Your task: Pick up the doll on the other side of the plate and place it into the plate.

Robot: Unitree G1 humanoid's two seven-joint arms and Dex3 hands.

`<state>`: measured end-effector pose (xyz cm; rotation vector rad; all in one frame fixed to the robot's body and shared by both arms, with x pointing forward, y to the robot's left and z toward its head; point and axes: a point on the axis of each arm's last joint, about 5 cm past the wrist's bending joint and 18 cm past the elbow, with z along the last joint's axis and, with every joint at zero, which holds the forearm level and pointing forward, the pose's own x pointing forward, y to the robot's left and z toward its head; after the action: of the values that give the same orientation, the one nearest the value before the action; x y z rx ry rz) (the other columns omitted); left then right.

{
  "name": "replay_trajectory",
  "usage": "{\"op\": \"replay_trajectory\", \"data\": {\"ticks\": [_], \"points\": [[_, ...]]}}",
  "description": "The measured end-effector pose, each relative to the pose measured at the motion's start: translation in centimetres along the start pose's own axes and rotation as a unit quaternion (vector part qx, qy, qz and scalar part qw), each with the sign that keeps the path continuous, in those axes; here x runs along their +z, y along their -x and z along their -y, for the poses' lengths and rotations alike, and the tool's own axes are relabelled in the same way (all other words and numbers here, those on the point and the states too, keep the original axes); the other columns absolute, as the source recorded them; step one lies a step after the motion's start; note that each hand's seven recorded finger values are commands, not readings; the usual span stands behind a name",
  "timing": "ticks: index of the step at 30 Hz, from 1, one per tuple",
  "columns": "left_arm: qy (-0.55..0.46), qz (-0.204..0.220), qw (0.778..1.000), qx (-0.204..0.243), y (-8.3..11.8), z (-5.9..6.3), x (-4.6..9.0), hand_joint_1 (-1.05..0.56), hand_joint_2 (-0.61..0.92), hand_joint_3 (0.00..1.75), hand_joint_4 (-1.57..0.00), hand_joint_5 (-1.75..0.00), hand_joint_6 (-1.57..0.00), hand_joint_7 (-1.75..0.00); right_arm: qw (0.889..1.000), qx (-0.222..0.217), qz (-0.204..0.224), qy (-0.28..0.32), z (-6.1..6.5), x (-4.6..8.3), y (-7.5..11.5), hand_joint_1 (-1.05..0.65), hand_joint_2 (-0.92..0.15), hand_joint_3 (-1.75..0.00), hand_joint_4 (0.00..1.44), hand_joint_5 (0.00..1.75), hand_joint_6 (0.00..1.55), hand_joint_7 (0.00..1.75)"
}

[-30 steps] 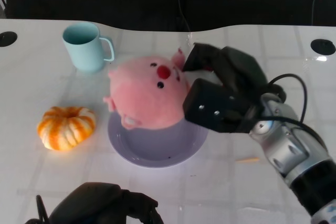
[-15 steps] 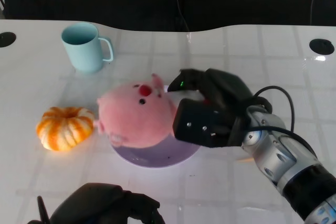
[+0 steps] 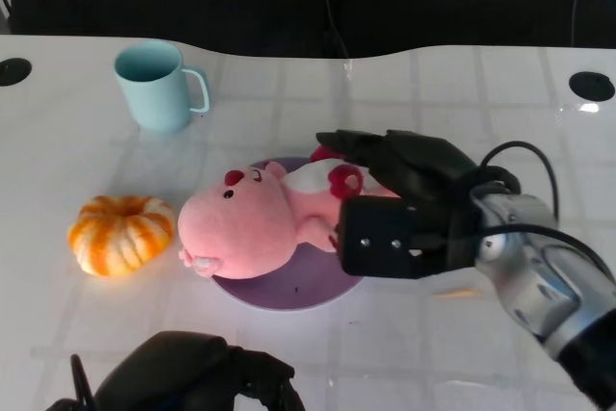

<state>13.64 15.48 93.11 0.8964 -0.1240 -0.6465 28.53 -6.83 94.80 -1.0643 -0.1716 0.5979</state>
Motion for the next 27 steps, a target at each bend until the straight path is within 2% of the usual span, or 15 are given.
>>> {"op": "replay_trajectory", "data": {"ticks": [6, 9, 10, 12, 14, 16, 19, 23, 27], "points": [[0.002, -0.001, 1.000, -0.001, -0.2, 0.0, 0.1, -0.16, 0.92, 0.25, -0.71, -1.43, -0.90, -0.60, 0.998, -0.044, 0.036, 0.006, 1.7, -0.7, 2.9, -0.76, -0.92, -0.24, 0.03, 0.31, 0.14, 0.02], [0.003, 0.000, 1.000, 0.000, -0.3, 0.0, 0.1, -0.16, 0.92, 0.24, -0.71, -1.43, -0.90, -0.61, 0.996, -0.073, 0.056, -0.006, 1.9, -1.4, 4.9, -0.67, -0.92, -0.26, 0.13, 0.57, 0.28, 0.07], [0.004, 0.000, 1.000, 0.000, -0.3, 0.0, 0.1, -0.17, 0.92, 0.24, -0.71, -1.42, -0.90, -0.61, 0.995, -0.082, 0.058, -0.010, 1.9, -1.6, 5.6, -0.63, -0.92, -0.26, 0.18, 0.67, 0.34, 0.09], [0.003, 0.001, 1.000, 0.000, -0.4, 0.0, 0.2, -0.17, 0.92, 0.25, -0.72, -1.38, -0.89, -0.60, 0.993, -0.099, 0.056, -0.026, 1.5, -2.3, 6.9, -0.49, -0.92, -0.19, 0.39, 0.81, 0.51, 0.17], [0.003, 0.001, 1.000, 0.000, -0.4, 0.0, 0.2, -0.17, 0.92, 0.26, -0.73, -1.36, -0.89, -0.60, 0.989, -0.126, 0.060, -0.053, 1.0, -3.0, 8.5, -0.35, -0.92, -0.13, 0.63, 0.86, 0.69, 0.22], [0.003, 0.000, 1.000, 0.000, -0.4, 0.1, 0.2, -0.16, 0.92, 0.26, -0.73, -1.35, -0.89, -0.60, 0.984, -0.147, 0.061, -0.077, 0.4, -3.7, 9.8, -0.26, -0.92, -0.09, 0.76, 0.85, 0.79, 0.24], [0.003, 0.000, 1.000, 0.001, -0.4, 0.0, 0.1, -0.17, 0.92, 0.26, -0.75, -1.37, -0.89, -0.60, 0.980, -0.166, 0.046, -0.105, -0.5, -4.4, 11.4, -0.16, -0.91, -0.07, 0.81, 0.86, 0.87, 0.26], [0.002, -0.002, 1.000, 0.001, -0.4, -0.1, 0.1, -0.18, 0.92, 0.27, -0.72, -1.33, -0.88, -0.59, 0.974, -0.176, 0.033, -0.137, -1.2, -4.7, 13.2, -0.06, -0.91, -0.07, 0.83, 0.94, 0.96, 0.28], [0.000, -0.006, 1.000, 0.000, -0.3, -0.2, -0.1, -0.17, 0.92, 0.27, -0.73, -1.33, -0.89, -0.59, 0.972, -0.165, 0.021, -0.168, -1.5, -4.5, 14.6, 0.02, -0.91, -0.19, 0.85, 1.05, 1.03, 0.31]]}}
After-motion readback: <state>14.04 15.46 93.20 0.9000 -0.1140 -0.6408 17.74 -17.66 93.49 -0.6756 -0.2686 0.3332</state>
